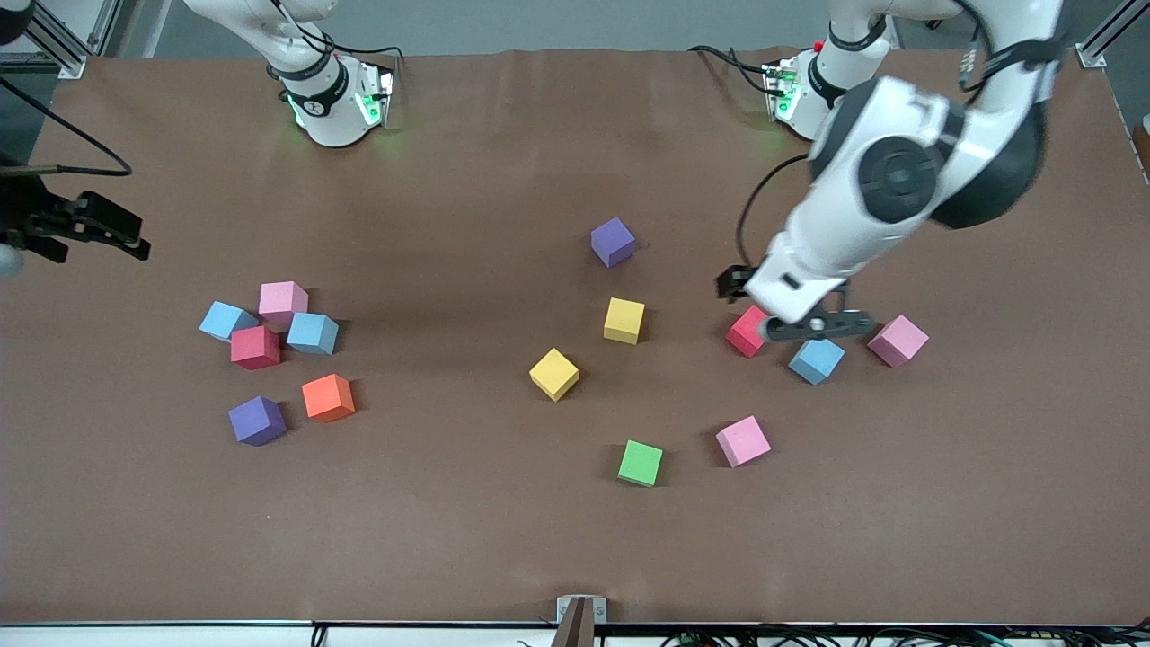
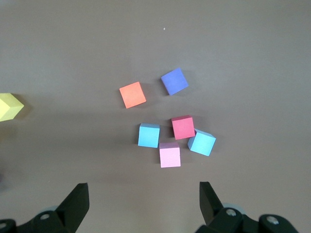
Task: Arrange 11 blocks into digit 3
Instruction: 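Reach the left gripper to purple while the right gripper reaches orange, then grasp purple with the left gripper while the right gripper grasps orange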
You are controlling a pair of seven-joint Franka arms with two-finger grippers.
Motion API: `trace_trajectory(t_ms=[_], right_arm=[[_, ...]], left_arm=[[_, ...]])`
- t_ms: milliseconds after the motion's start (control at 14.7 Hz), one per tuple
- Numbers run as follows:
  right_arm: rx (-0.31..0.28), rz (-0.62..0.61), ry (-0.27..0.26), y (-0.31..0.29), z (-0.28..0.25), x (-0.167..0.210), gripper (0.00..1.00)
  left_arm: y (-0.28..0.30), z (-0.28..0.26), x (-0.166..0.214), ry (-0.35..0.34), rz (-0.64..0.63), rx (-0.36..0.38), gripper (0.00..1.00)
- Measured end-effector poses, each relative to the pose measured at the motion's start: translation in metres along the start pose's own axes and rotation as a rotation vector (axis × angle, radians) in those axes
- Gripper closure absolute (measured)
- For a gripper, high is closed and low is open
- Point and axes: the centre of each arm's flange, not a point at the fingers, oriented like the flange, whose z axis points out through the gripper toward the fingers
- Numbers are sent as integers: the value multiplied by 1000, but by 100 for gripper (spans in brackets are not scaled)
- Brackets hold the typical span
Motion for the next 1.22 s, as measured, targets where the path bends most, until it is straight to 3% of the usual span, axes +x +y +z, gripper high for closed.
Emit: trace_trajectory(t_ms=[339,611,883,1018,1222], right_arm=[[1,-60,-95,-30,51,20,0],[1,-142,-98,-54,127,38,0],[4,-196,-94,-53,217,40,0],[9,-241,-113,-55,256,43,0],[14,-299,-92,-51,301,58,0]], left_arm=[[84,98,-65,3,-165,-1,0],[110,164,-128,11,-323,4,0],[122,204,-176,32,-501,-40,0],[118,223,-190,31,-534,-40,0],[113,243,-196,21,-539,-24,0]])
